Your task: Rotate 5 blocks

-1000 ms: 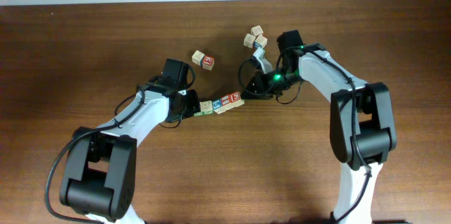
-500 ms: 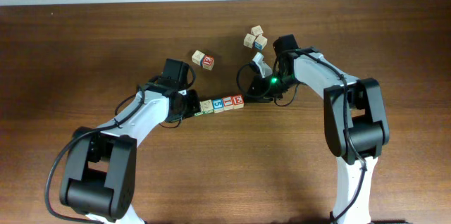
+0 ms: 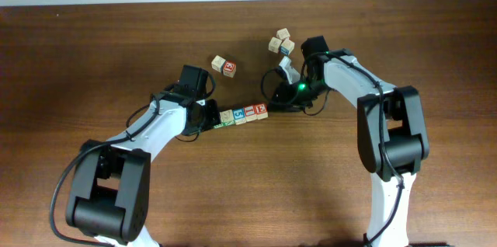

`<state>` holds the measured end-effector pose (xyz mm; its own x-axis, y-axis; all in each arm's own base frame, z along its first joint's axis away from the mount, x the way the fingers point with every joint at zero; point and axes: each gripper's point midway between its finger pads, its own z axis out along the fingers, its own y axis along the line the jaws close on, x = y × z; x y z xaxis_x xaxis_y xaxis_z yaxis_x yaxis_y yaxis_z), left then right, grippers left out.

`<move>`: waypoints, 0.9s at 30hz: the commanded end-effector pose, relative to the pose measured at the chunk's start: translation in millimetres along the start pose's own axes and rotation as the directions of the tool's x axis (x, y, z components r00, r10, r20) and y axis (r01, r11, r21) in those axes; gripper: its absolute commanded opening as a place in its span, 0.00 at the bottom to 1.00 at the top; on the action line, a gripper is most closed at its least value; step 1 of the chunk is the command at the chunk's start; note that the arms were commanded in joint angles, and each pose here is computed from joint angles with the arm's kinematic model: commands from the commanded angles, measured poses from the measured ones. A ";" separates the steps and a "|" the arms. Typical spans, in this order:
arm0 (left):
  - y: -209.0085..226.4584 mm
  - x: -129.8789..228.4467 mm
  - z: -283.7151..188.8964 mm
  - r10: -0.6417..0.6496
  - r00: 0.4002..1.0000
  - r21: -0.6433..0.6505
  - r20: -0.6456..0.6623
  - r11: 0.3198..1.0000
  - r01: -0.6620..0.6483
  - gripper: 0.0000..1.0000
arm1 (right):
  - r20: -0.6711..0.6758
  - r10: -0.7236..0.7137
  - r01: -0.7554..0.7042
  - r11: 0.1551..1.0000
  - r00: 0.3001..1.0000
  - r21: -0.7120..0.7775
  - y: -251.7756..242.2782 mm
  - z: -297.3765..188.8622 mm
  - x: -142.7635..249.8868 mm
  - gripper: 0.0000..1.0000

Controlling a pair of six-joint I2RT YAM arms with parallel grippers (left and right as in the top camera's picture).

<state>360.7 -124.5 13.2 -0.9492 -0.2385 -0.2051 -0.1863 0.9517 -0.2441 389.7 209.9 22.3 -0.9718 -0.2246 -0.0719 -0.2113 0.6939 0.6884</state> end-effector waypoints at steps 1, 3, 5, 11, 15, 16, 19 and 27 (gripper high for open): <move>-16.2 10.6 4.6 0.018 0.999 0.068 -0.043 0.998 -0.015 0.00 | 0.016 -0.061 0.062 0.998 0.998 -0.032 26.7 -2.8 -9.6 0.28; -16.2 10.6 4.6 0.018 0.999 0.068 -0.043 0.998 -0.015 0.00 | 0.009 -0.053 0.053 0.999 0.999 -0.006 22.3 -2.2 -8.2 0.28; -16.2 10.5 4.6 0.018 0.999 0.068 -0.043 0.998 -0.015 0.00 | 0.002 -0.047 0.047 0.999 0.999 0.021 18.4 -1.5 -6.5 0.28; -16.5 10.0 4.6 0.018 0.999 0.069 -0.041 0.998 -0.015 0.00 | -0.011 -0.033 0.034 0.997 0.999 0.075 11.7 2.2 -3.8 0.28; -16.4 10.1 4.6 0.018 0.999 0.069 -0.041 0.998 -0.015 0.00 | -0.013 0.008 -0.006 0.978 1.000 0.207 -11.1 -1.2 -1.7 0.28; -16.4 10.1 4.6 0.018 0.999 0.069 -0.041 0.998 -0.015 0.00 | -0.014 0.012 -0.008 0.971 1.000 0.237 -16.3 -2.4 -1.2 0.29; -16.4 10.1 4.6 0.018 0.999 0.069 -0.041 0.998 -0.015 0.00 | -0.007 0.032 -0.029 0.954 0.999 0.299 -27.1 -5.6 -0.8 0.29; -16.2 10.6 4.6 0.018 0.999 0.068 -0.043 0.998 -0.015 0.00 | -0.006 0.032 -0.028 0.935 0.999 0.354 -36.5 -9.0 -0.5 0.29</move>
<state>358.3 -138.7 15.3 -0.9569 -0.2204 -0.1891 -0.1593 0.9428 -0.2928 394.3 188.1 5.0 -0.9778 -0.2072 -0.0320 -0.1976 0.8595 0.4714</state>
